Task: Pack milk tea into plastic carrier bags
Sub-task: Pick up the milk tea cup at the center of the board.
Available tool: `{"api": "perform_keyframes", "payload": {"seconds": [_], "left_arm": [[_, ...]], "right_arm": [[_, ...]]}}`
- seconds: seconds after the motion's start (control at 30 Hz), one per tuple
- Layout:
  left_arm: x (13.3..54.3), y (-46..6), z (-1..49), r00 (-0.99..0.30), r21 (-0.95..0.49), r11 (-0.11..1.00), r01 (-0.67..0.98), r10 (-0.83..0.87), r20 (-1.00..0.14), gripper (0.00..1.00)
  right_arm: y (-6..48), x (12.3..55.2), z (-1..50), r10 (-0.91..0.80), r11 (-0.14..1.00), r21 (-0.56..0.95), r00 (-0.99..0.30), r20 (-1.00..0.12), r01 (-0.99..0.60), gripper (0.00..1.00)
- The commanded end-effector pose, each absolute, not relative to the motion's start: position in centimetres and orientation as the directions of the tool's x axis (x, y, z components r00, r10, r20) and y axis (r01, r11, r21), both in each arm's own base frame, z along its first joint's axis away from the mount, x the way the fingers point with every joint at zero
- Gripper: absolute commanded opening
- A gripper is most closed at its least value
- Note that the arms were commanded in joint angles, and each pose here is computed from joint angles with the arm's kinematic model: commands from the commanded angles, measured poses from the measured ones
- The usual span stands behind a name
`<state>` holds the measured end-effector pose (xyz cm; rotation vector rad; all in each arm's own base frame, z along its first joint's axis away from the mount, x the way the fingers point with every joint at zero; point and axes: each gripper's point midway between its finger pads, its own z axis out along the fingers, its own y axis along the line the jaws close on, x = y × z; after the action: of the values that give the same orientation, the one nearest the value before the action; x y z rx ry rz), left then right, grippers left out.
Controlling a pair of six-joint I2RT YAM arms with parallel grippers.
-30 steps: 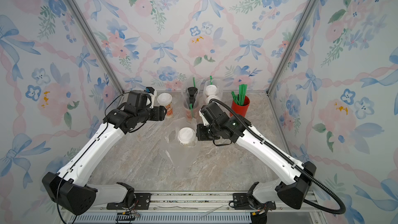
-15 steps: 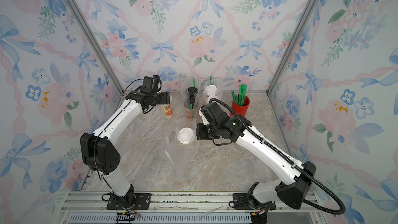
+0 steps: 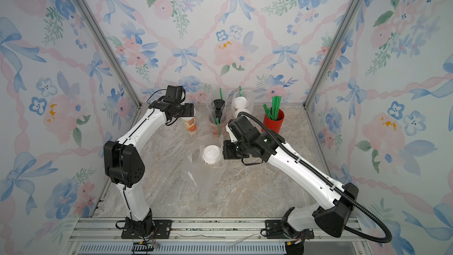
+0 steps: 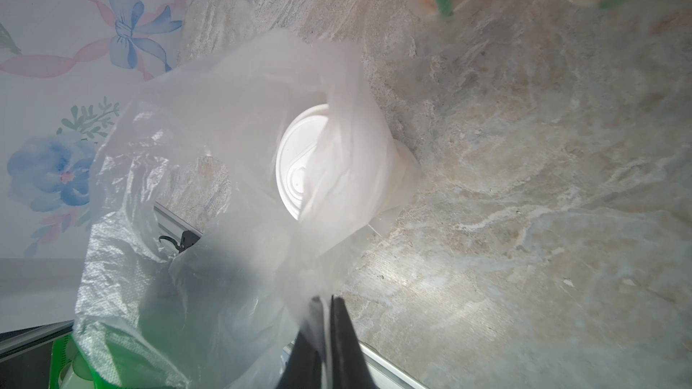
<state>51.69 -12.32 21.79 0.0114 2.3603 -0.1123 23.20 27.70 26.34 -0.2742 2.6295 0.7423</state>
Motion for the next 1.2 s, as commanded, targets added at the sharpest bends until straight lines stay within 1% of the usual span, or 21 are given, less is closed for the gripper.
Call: {"api": "perform_keyframes", "payload": {"seconds": [0.0,0.47,0.73,1.0,1.07,1.17], "left_arm": [[52.3,-13.0,22.2,-0.702,-0.072,0.995,0.063,-0.007,-0.712,0.81],[52.9,-13.4,20.1,-0.726,-0.051,0.996,0.076,0.020,-0.688,0.82],[52.7,-13.3,19.1,-0.735,-0.013,0.997,0.072,0.044,-0.676,0.76],[52.3,-13.1,18.0,-0.749,0.025,0.998,0.066,0.066,-0.659,0.78],[52.2,-13.1,17.8,-0.751,0.028,0.997,0.067,0.069,-0.656,0.77],[52.1,-13.2,18.0,-0.749,0.033,0.997,0.067,0.072,-0.659,0.71]], "right_arm": [[28.0,23.7,27.1,-0.068,0.833,0.474,-0.903,-0.424,-0.285,0.09],[28.2,23.6,27.5,-0.077,0.828,0.476,-0.901,-0.427,-0.297,0.10],[28.1,23.6,27.3,-0.081,0.830,0.472,-0.902,-0.424,-0.297,0.10],[28.1,23.5,27.3,-0.080,0.829,0.473,-0.900,-0.428,-0.299,0.09],[28.1,23.5,27.4,-0.078,0.828,0.475,-0.900,-0.428,-0.298,0.09],[28.1,23.5,27.3,-0.076,0.828,0.475,-0.900,-0.428,-0.296,0.09]]}}
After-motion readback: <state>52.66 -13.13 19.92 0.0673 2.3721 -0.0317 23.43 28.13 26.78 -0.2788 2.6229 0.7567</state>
